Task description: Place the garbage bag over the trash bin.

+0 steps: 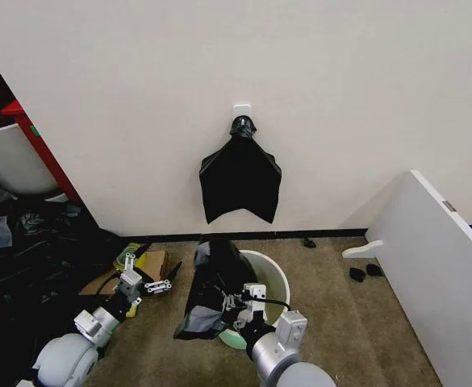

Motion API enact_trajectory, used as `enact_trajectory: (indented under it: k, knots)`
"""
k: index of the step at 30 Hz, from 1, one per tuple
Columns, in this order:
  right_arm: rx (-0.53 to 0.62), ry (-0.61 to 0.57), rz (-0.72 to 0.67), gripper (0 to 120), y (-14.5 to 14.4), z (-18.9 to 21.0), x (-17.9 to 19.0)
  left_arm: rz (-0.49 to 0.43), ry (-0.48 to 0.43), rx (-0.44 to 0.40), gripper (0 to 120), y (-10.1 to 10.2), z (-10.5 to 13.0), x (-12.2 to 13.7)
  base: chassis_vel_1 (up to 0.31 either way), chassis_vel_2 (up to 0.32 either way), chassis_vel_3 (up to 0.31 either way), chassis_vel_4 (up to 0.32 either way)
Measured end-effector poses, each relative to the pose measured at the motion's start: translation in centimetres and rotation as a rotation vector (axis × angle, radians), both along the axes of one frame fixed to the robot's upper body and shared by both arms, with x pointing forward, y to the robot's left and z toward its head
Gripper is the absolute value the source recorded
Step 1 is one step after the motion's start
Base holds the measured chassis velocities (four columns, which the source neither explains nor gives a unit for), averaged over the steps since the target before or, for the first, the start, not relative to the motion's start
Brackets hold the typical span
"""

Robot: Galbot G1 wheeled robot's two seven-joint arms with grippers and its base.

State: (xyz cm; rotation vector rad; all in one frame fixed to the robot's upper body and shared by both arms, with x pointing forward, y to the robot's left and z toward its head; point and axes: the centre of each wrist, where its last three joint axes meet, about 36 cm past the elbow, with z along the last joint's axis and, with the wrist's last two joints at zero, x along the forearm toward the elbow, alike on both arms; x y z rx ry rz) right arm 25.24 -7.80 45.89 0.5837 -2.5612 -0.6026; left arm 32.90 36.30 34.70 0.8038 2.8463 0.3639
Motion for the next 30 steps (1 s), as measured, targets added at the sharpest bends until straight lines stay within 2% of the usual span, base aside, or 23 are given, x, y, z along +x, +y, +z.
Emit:
enact_trajectory:
  k: [2, 7, 10, 11, 12, 13, 14, 17, 18, 21, 23, 26, 30]
  knots:
    - [-0.011, -0.008, -0.010, 0, 0.0, -0.5, 0.3, 0.001, 0.004, -0.002, 100, -0.1, -0.1, -0.2, 0.000, 0.000, 0.000, 0.000]
    - [-0.067, -0.025, -0.062, 0, -0.2, -2.4, 1.9, -0.009, 0.086, -0.046, 100, -2.0, 0.0, -1.5, 0.000, 0.000, 0.000, 0.000]
    - [-0.075, -0.014, -0.069, 0, -0.2, -2.8, 1.8, 0.062, 0.259, -0.096, 100, -4.9, 1.5, -2.7, 0.000, 0.000, 0.000, 0.000]
    - [-0.074, -0.010, -0.069, 0, -0.1, -2.9, 1.6, 0.099, 0.346, -0.116, 100, -6.2, 2.3, -2.9, 0.000, 0.000, 0.000, 0.000]
    - [-0.073, -0.008, -0.068, 0, -0.1, -2.9, 1.5, 0.114, 0.391, -0.126, 100, -6.9, 2.7, -3.0, 0.000, 0.000, 0.000, 0.000]
    - [-0.073, -0.008, -0.068, 0, -0.1, -2.9, 1.5, 0.114, 0.391, -0.126, 100, -6.9, 2.7, -3.0, 0.000, 0.000, 0.000, 0.000]
    - [-0.069, -0.005, -0.066, 0, 0.1, -2.8, 1.3, 0.131, 0.479, -0.143, 99, -8.3, 3.7, -3.1, 0.000, 0.000, 0.000, 0.000]
    - [-0.060, -0.003, -0.065, 0, 0.3, -2.7, 1.1, 0.125, 0.576, -0.136, 98, -11.0, 5.6, -2.6, 0.000, 0.000, 0.000, 0.000]
    - [-0.060, -0.003, -0.065, 0, 0.3, -2.7, 1.1, 0.125, 0.576, -0.136, 98, -11.0, 5.6, -2.6, 0.000, 0.000, 0.000, 0.000]
    - [-0.054, -0.002, -0.067, 0, 0.3, -2.5, 0.8, 0.138, 0.627, -0.088, 97, -13.2, 6.4, -2.0, 0.000, 0.000, 0.000, 0.000]
    - [-0.054, -0.003, -0.068, 0, 0.2, -2.4, 0.8, 0.140, 0.632, -0.080, 97, -13.4, 6.4, -1.9, 0.000, 0.000, 0.000, 0.000]
    - [-0.053, -0.003, -0.071, 0, 0.2, -2.3, 0.6, 0.182, 0.655, -0.017, 97, -14.9, 6.3, -1.4, 0.000, 0.000, 0.000, 0.000]
    - [-0.052, -0.001, -0.072, 0, 0.3, -2.3, 0.4, 0.227, 0.678, 0.018, 98, -16.0, 6.0, -1.0, 0.000, 0.000, 0.000, 0.000]
